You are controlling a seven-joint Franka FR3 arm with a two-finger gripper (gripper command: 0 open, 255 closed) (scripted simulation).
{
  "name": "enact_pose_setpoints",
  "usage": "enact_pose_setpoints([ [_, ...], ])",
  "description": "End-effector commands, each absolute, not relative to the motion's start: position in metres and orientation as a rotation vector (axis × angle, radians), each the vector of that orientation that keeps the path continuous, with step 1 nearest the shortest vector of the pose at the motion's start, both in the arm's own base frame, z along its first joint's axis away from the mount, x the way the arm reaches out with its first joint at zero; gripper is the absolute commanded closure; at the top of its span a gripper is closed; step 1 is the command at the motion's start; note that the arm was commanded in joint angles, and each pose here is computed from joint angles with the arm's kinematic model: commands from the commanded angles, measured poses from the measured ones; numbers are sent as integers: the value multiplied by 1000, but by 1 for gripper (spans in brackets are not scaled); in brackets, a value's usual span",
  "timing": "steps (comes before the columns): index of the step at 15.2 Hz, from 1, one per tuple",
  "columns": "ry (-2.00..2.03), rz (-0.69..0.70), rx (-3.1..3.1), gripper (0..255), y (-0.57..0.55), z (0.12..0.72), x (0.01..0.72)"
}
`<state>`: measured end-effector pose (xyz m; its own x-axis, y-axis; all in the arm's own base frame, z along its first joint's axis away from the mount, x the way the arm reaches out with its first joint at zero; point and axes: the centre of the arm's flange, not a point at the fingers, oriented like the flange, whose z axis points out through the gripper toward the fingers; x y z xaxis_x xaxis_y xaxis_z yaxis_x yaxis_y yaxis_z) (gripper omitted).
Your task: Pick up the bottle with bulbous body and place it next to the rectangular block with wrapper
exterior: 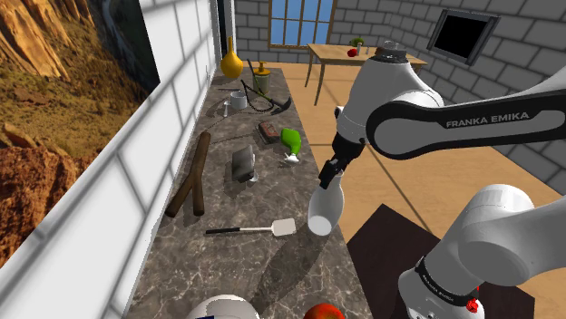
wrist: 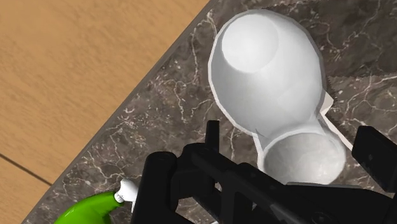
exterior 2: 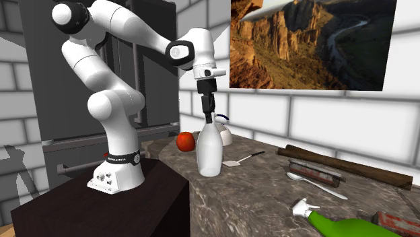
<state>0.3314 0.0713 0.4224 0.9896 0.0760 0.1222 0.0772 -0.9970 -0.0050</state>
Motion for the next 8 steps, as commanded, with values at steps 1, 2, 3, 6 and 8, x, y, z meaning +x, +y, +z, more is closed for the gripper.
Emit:
enact_pose_setpoints([
  [1, -120, -192, -3124, 0, 71, 421, 331],
  [2, -120, -192, -3124, 0, 71, 421, 331],
  [3, -120, -192, -3124, 0, 71, 421, 331],
  [6, -120, -192, -3124, 255, 71, 421, 331],
  [8, -120, -192, -3124, 255, 71, 421, 331],
])
